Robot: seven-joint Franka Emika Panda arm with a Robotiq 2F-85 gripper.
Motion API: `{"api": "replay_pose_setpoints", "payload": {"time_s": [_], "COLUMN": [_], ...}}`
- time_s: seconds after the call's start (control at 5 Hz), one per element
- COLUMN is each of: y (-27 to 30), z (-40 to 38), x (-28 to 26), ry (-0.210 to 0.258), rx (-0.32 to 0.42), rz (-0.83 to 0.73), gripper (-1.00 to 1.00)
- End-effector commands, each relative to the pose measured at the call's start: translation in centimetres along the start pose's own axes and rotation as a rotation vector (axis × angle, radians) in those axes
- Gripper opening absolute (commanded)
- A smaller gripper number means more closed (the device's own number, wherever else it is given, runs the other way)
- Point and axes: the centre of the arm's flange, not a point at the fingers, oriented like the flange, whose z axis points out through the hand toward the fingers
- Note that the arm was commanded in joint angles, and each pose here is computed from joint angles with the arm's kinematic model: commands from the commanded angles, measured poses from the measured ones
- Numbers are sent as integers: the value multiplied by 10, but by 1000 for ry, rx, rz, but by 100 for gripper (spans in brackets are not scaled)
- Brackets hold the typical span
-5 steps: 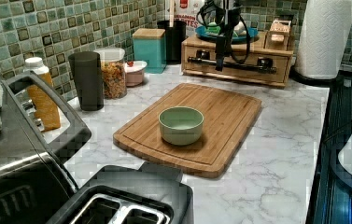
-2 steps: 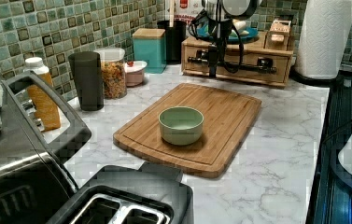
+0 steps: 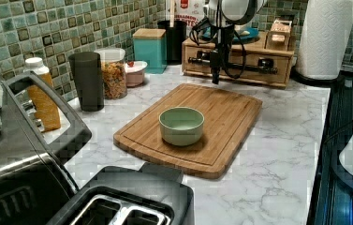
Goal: Open the drawer.
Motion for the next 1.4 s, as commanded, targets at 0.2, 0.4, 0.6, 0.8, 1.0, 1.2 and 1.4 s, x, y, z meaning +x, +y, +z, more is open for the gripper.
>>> {"api": "replay_pose_setpoints", "payload": {"time_s": [0.2, 0.4, 0.6, 0.8, 1.0, 1.2, 1.4], "y": [-6, -19, -51, -106, -153, -195, -220], "z": [20, 22, 9, -19, -30, -37, -51], "x": [-10, -3, -4, -13, -20, -29, -34], "ry": [8, -35, -46, -27, -28, 1, -3], "rx": [52, 104, 153, 118, 164, 161, 170], "rz": [-22, -74, -144, -158, -224, -231, -217], "gripper": [100, 100, 100, 100, 100, 100, 100]}}
